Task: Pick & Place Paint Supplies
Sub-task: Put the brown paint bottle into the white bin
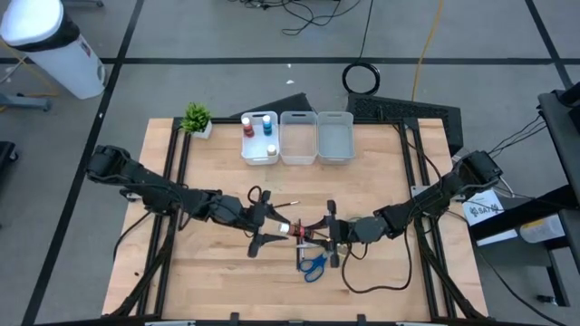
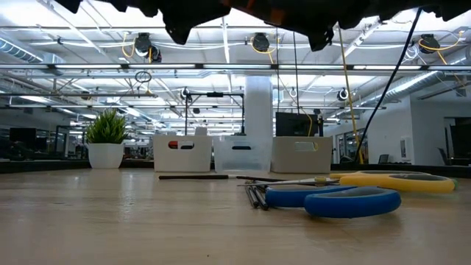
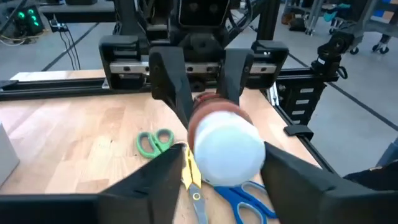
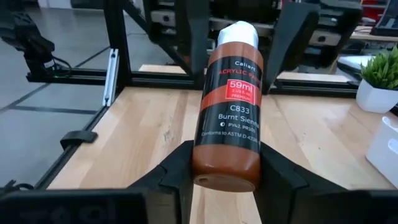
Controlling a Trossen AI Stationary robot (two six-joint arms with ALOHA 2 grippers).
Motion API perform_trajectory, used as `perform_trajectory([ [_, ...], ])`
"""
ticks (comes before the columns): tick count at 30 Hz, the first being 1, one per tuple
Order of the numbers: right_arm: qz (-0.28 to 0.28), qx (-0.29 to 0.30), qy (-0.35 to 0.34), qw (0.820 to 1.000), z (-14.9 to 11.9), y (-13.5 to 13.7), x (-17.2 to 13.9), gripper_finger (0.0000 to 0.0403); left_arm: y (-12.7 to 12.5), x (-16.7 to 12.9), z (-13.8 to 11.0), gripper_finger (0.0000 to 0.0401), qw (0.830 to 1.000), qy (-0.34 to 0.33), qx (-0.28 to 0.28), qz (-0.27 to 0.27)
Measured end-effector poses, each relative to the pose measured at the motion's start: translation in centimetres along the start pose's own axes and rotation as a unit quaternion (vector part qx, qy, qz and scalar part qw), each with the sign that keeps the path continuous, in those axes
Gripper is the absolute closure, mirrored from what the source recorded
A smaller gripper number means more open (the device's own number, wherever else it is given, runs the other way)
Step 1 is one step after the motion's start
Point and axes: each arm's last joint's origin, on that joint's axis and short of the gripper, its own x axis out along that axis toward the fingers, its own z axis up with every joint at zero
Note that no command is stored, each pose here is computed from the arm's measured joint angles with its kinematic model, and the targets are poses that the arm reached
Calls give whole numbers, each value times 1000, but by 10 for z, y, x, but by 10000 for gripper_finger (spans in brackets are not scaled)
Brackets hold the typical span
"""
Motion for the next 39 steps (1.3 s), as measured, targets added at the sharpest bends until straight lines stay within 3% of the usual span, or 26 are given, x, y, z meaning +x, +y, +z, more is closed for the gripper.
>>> perform_trajectory([
  [5, 0, -2, 4, 1000, -1, 0, 0, 288, 0, 0, 1, 124, 1000, -5, 9, 0],
  [9, 0, -3, 5, 1000, -1, 0, 0, 287, 0, 0, 1, 120, 1000, -7, 10, 1],
  [14, 0, -3, 6, 1000, -1, 0, 0, 287, 0, 0, 1, 156, 1000, -7, 11, 1],
  [24, -4, 2, 9, 1000, -2, 0, 0, 286, 1, 0, 2, 278, 1000, -7, 13, 3],
  [29, -2, 1, 10, 1000, -2, 0, 0, 282, 1, 0, 3, 279, 1000, -10, 10, 14],
  [39, 0, -12, 36, 999, -6, -1, -1, 186, 1, -31, 24, 279, 997, -8, -31, 70],
])
